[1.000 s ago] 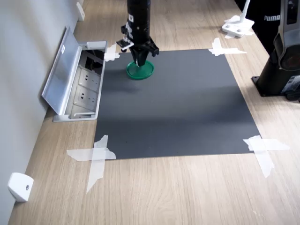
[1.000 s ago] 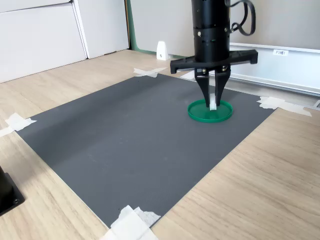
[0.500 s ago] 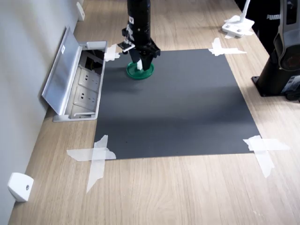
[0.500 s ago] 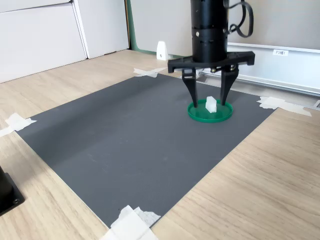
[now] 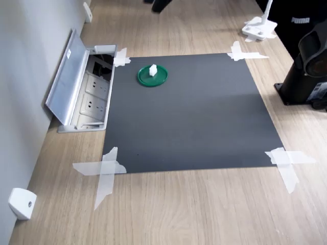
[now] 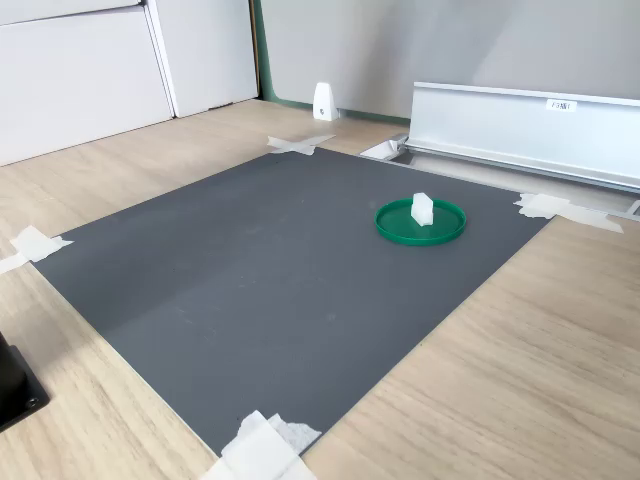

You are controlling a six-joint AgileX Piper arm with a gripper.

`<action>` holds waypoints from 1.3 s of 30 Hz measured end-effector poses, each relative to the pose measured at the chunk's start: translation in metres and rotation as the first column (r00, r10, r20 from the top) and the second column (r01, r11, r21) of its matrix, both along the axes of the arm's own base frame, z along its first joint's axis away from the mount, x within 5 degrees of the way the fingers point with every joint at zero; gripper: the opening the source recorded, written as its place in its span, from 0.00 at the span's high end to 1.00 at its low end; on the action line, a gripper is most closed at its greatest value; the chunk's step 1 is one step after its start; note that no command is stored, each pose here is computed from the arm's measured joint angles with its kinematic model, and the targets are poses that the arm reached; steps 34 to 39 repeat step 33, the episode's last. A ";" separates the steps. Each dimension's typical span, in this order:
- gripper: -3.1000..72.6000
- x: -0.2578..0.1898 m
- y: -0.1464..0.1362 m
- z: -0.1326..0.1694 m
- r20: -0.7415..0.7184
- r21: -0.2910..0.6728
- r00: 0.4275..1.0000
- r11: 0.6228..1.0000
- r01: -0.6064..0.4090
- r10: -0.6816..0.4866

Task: Grasp a white terminal and put it on the green lid.

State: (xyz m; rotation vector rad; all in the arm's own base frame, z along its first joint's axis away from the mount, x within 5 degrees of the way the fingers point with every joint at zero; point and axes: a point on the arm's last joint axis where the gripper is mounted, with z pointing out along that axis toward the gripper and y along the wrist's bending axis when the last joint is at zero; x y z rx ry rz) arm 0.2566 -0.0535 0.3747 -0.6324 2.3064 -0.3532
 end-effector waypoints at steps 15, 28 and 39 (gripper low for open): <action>0.97 -0.140 0.036 -0.070 0.267 0.409 0.894 0.883 0.231 -0.358; 0.97 -0.199 0.050 -0.137 0.354 0.477 0.844 0.854 0.208 -0.403; 0.97 -0.204 0.051 -0.138 0.388 0.478 0.830 0.857 0.191 -0.401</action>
